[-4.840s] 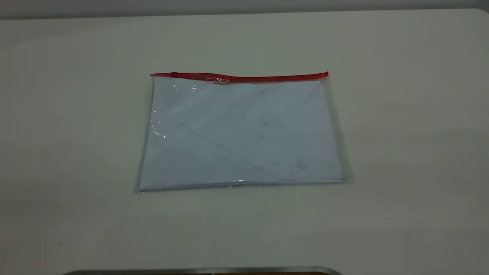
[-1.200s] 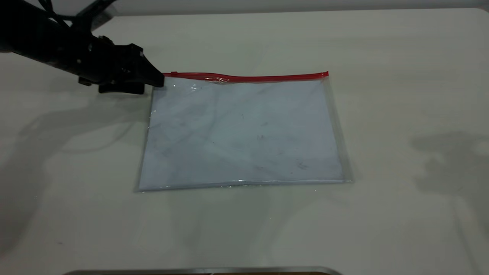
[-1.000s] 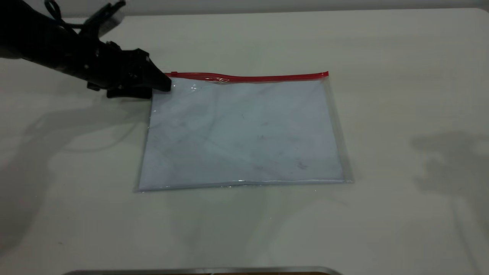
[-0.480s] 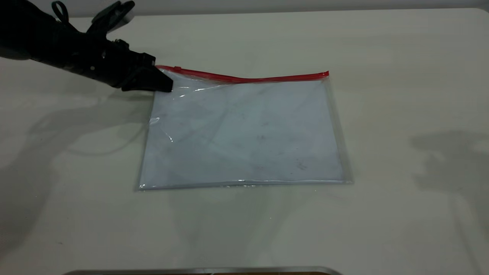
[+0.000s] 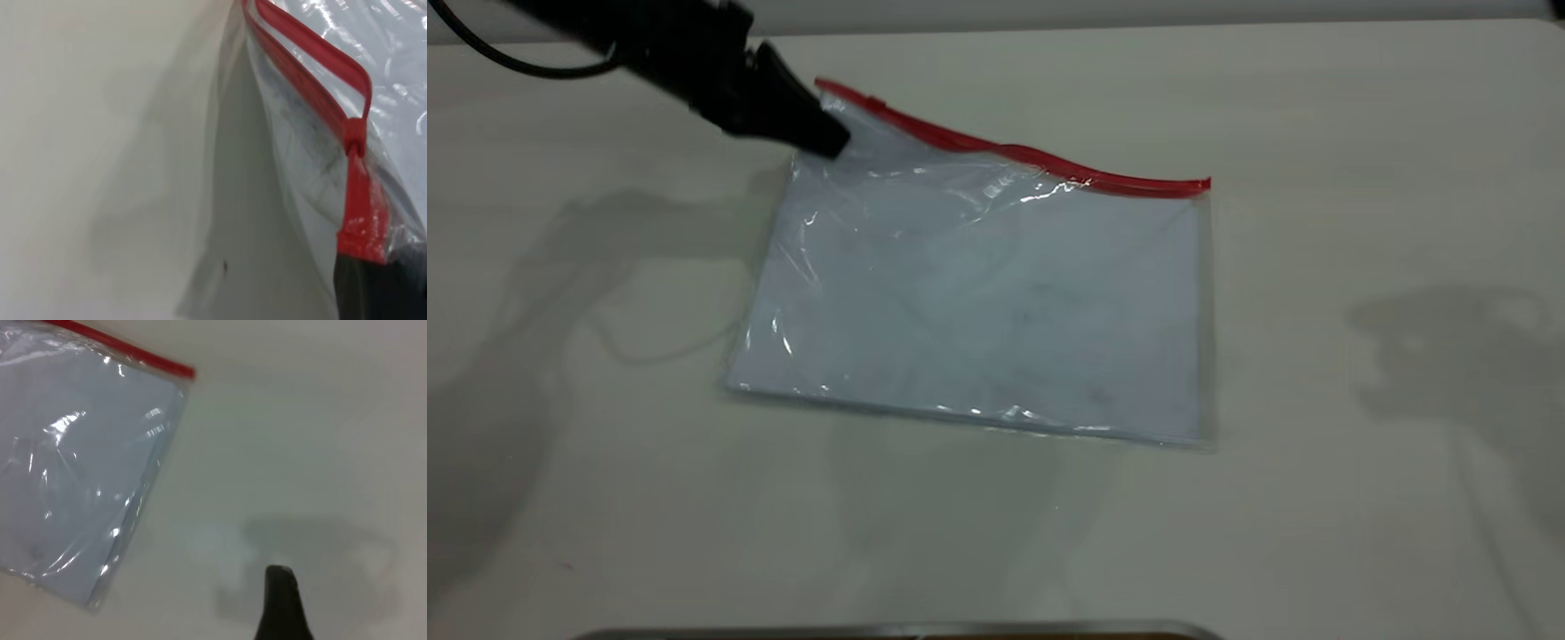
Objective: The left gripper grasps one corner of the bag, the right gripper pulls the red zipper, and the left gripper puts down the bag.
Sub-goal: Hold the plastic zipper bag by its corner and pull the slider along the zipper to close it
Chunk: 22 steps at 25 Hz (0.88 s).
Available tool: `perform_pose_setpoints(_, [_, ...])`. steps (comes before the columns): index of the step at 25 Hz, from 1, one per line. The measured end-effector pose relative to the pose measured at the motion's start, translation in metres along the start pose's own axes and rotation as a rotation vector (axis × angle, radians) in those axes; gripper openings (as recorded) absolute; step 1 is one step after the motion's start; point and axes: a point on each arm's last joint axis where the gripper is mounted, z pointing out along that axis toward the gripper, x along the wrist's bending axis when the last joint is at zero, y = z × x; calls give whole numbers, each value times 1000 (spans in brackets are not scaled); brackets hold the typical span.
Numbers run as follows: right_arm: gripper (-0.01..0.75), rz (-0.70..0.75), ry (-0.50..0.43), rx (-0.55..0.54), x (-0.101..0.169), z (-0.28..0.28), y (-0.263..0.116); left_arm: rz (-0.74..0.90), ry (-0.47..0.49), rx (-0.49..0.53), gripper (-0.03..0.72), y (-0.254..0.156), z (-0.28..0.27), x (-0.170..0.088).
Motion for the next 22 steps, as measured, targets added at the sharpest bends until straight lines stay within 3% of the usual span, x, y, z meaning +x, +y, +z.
perform_pose_setpoints(10, [578, -137, 188, -24, 10, 44, 26, 369, -105, -10, 53, 61, 15, -10])
perform_pose_setpoints(17, [578, -299, 410, -89, 52, 83, 42, 503, -164, -11, 53, 78, 40, -28])
perform_pose_setpoints(22, [578, -358, 512, -105, 77, 113, 41, 529, -196, -9, 53, 87, 53, -39])
